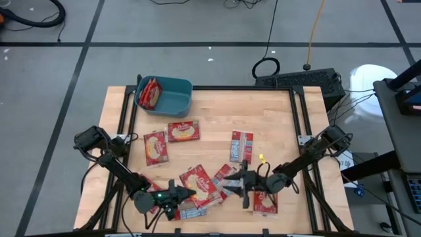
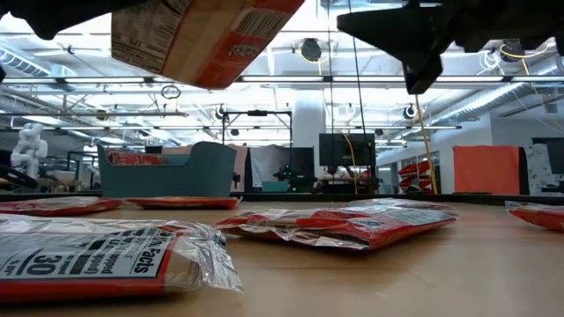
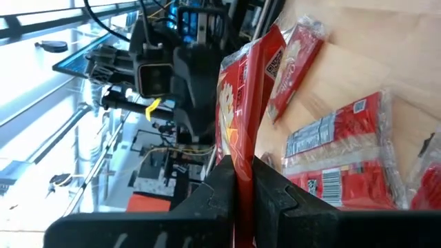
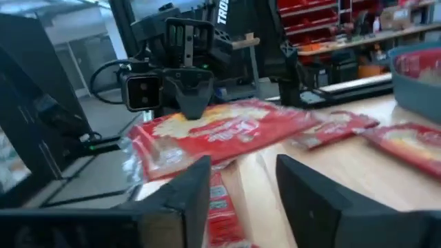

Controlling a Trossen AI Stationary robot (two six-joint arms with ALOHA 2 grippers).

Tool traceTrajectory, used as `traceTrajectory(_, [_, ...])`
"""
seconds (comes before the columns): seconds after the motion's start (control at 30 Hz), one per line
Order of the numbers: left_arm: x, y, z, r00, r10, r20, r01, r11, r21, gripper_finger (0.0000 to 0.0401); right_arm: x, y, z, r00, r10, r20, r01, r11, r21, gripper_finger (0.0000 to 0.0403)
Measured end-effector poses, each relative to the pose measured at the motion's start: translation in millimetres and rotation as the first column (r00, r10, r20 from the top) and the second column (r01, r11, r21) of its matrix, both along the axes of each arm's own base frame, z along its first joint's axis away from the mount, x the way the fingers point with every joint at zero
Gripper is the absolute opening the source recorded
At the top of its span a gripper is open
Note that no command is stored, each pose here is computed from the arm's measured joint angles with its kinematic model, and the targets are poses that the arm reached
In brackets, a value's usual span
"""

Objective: Sort popcorn bags into baskets
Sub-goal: Put the red popcorn bag into the blue bin

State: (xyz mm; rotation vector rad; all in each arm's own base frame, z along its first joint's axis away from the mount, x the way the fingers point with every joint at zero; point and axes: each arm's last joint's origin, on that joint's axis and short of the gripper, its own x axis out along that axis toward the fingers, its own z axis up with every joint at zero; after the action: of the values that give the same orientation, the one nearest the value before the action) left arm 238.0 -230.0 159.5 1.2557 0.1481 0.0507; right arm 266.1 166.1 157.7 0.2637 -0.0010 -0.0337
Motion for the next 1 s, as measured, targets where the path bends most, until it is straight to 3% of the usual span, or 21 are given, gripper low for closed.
traceTrajectory(0.23, [7, 16, 1, 0.966, 0.257, 0.021, -0.258, 0.964, 0.063, 0.0028, -1, -1, 2, 0.998, -0.058, 0.019, 0.054, 0.989, 0.139, 0.0239])
traceTrajectory(0.43, [19, 30, 1, 0.947, 0.32, 0.012, -0.319, 0.936, 0.147, 0.0028, 6, -18, 5, 0.969, -0.242, 0.053, 0.212, 0.921, 0.325, 0.0285])
traceTrajectory(0.67, [30, 47, 1, 0.923, 0.385, -0.004, -0.369, 0.888, 0.275, 0.0028, 14, -28, 0, 0.957, -0.279, 0.073, 0.228, 0.887, 0.402, 0.0297])
traceTrajectory(1.0, [43, 68, 1, 0.891, 0.454, -0.01, -0.427, 0.845, 0.323, 0.0028, 29, -48, -1, 0.93, -0.355, 0.099, 0.269, 0.837, 0.476, 0.0297])
